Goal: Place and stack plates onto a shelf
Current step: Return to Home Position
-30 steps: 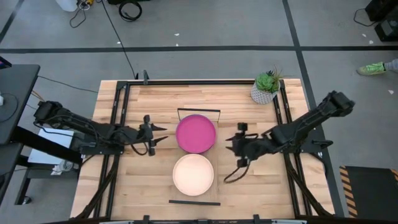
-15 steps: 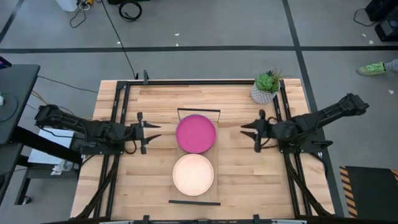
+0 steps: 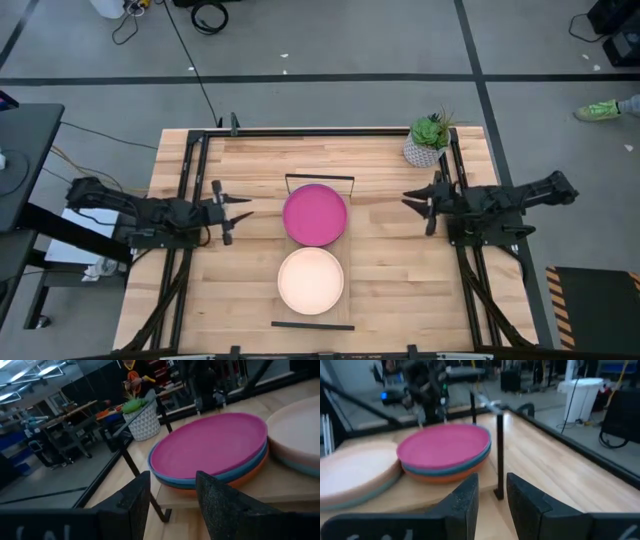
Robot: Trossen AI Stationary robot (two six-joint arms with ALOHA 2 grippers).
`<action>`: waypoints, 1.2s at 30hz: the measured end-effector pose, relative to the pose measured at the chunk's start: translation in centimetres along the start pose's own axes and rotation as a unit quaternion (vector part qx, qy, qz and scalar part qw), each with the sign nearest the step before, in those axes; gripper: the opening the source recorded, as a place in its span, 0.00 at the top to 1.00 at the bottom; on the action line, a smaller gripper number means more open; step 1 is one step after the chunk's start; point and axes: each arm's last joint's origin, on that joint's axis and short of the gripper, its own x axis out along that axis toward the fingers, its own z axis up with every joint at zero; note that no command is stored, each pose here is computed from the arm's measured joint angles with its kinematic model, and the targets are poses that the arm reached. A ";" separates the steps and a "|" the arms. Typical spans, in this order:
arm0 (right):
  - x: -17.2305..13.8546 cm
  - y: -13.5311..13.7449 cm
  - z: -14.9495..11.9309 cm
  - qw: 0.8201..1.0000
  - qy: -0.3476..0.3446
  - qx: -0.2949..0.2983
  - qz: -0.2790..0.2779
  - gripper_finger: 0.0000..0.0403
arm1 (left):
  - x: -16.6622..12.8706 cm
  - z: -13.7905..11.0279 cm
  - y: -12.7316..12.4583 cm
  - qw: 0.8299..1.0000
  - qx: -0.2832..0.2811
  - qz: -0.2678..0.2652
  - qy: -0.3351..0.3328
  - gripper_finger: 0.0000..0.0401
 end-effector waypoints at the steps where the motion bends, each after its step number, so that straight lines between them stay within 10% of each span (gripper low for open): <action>1: -0.2 -0.2 0.0 1.000 -0.011 0.007 -0.001 0.74 | -0.1 -0.1 0.0 1.000 0.002 0.000 0.001 0.59; 24: 0.3 -0.1 -2.0 0.988 -0.055 0.139 0.043 0.73 | -1.6 0.7 0.1 0.989 -0.106 -0.084 -0.066 0.85; 36: 0.3 0.0 -2.0 0.989 -0.052 0.131 0.054 0.73 | -1.6 0.8 0.1 0.962 -0.249 -0.092 -0.064 0.86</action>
